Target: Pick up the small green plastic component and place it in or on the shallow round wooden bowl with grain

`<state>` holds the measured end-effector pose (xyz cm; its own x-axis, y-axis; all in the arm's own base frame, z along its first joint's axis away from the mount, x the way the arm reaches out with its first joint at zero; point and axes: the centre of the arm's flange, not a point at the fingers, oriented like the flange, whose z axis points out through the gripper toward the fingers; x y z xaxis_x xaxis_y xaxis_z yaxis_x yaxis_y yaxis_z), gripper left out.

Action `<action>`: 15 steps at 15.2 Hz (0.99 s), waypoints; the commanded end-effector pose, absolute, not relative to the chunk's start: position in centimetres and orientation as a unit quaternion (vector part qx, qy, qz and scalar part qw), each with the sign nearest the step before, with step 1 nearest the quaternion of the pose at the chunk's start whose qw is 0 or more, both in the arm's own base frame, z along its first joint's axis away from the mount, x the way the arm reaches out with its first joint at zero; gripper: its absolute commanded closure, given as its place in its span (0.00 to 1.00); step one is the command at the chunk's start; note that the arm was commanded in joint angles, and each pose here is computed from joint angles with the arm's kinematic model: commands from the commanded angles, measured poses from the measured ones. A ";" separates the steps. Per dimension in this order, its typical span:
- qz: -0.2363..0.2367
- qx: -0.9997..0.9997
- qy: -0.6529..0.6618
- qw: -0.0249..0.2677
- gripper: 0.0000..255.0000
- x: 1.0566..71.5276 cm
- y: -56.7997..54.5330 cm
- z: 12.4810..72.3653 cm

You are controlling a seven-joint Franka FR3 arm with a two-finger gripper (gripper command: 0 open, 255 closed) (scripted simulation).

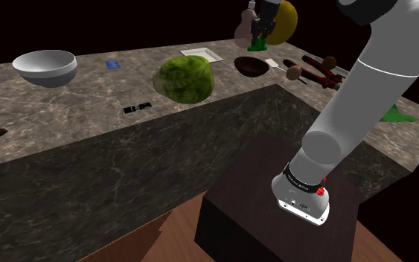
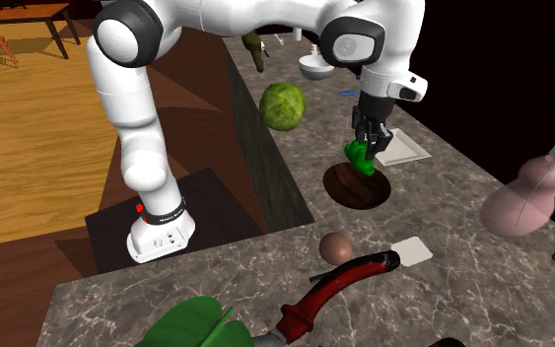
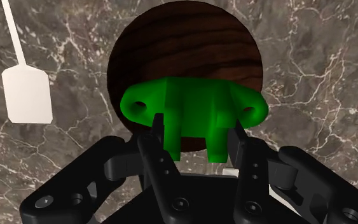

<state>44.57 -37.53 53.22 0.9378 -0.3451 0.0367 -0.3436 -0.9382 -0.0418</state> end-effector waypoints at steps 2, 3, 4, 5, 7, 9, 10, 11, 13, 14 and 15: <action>-0.022 -0.984 0.175 0.017 1.00 44.5 -37.6 51.7; -0.022 -0.984 0.175 0.017 1.00 44.5 -37.6 51.2; -0.022 -0.984 0.175 0.017 1.00 44.5 -37.6 50.7; -0.022 -0.984 0.175 0.017 1.00 44.5 -37.6 50.1; -0.022 -0.984 0.175 0.017 1.00 44.5 -37.6 49.1; -0.022 -0.984 0.175 0.017 1.00 44.5 -37.6 48.0; -0.022 -0.984 0.175 0.017 1.00 44.5 -37.6 47.5; -0.022 -0.984 0.175 0.017 1.00 44.5 -37.6 47.0; -0.022 -0.984 0.175 0.017 1.00 44.5 -37.6 46.3; -0.022 -0.984 0.175 0.017 1.00 44.5 -37.6 46.3; -0.022 -0.984 0.175 0.017 1.00 44.5 -37.6 46.3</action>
<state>44.54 -37.57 46.39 0.9379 -0.3449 0.0367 -0.3434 -0.9383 -0.0417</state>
